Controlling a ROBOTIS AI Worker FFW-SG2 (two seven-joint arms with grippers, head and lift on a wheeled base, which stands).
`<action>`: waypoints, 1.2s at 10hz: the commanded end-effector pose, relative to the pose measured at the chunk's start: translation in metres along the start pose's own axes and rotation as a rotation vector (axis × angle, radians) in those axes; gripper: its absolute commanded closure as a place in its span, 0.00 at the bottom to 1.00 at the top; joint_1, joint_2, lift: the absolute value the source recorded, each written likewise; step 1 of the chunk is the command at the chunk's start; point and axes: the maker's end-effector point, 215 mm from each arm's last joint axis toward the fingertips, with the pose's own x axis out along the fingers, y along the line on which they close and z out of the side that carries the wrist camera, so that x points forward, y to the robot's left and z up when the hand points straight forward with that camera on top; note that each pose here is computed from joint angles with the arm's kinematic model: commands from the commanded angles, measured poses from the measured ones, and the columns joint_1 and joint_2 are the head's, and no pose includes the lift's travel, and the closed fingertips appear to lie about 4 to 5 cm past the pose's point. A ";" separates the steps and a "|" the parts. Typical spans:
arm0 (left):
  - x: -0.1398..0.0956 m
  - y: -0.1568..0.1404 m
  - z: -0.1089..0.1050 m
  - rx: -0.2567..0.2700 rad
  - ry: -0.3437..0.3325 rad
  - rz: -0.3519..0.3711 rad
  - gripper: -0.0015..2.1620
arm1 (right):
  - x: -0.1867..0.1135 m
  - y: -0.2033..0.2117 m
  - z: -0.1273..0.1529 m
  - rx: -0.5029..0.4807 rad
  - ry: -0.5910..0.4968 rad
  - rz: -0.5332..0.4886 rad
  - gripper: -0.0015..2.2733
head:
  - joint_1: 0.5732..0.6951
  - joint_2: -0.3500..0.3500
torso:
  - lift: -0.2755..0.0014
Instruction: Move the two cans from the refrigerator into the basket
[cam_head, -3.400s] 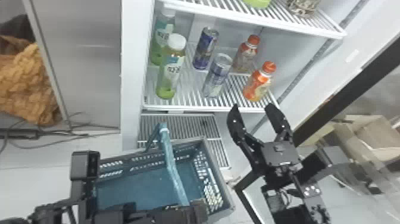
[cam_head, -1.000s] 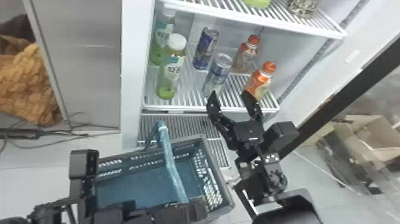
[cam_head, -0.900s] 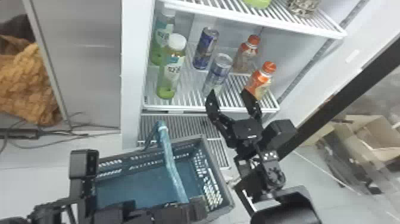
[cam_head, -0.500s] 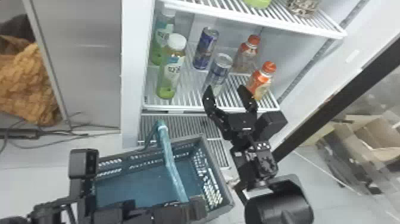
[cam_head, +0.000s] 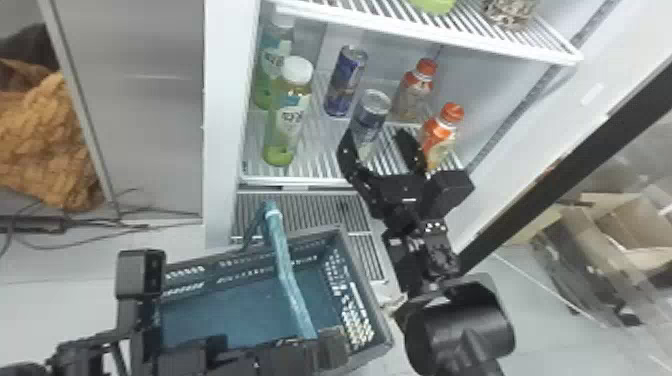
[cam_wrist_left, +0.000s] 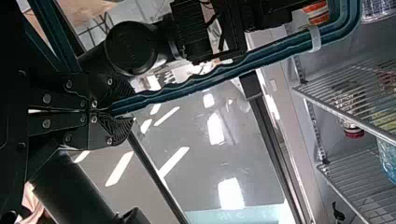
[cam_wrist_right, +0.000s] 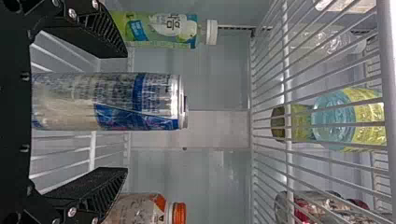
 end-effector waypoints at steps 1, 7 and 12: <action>0.000 0.000 0.000 0.000 0.000 0.000 0.54 | 0.010 0.003 0.001 0.005 -0.005 0.008 0.06 | 1.00 0.00 | 0.00; 0.001 -0.001 0.002 0.002 -0.006 -0.003 0.54 | 0.026 0.009 0.005 0.051 -0.017 0.021 0.33 | 1.00 0.00 | 0.00; 0.001 -0.001 0.003 0.005 -0.010 -0.003 0.54 | 0.018 0.016 0.041 0.092 -0.084 0.034 0.35 | 1.00 0.00 | 0.00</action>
